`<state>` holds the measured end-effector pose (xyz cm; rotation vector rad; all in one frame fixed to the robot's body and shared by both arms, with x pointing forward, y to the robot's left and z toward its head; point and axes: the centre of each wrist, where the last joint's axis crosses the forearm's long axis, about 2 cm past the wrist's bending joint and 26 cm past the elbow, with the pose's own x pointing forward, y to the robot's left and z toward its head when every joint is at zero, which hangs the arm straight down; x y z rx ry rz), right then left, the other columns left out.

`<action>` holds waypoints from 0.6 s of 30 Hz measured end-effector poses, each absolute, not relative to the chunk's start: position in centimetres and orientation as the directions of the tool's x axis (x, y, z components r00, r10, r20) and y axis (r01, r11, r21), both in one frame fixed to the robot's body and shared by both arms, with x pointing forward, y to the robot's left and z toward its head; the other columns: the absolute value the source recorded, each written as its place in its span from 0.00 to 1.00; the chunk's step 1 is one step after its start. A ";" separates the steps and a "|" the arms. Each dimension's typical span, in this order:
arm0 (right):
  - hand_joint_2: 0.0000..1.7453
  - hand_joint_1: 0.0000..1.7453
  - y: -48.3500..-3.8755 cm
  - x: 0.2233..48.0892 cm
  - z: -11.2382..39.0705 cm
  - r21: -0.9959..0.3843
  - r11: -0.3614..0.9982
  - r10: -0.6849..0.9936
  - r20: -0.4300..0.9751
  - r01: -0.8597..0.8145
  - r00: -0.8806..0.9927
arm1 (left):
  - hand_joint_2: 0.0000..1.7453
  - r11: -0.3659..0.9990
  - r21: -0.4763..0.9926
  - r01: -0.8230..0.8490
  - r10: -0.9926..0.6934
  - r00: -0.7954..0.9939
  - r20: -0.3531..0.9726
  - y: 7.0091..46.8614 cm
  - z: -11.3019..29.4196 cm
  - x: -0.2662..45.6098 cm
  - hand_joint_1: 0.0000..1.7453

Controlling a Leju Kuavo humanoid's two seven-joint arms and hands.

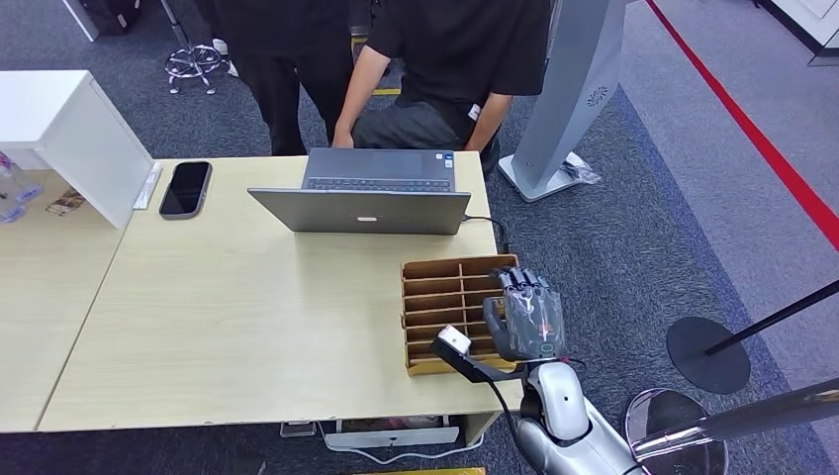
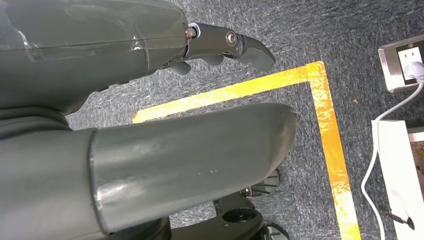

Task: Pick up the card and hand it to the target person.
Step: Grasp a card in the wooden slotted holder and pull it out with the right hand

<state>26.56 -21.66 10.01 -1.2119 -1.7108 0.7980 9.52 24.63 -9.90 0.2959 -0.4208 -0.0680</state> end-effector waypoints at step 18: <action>1.00 0.58 -21.9 26.3 9.1 -0.884 0.290 0.956 0.249 0.368 -0.155 | 0.00 0.955 0.297 0.004 -0.126 0.911 0.392 24.6 -9.9 9.5 0.00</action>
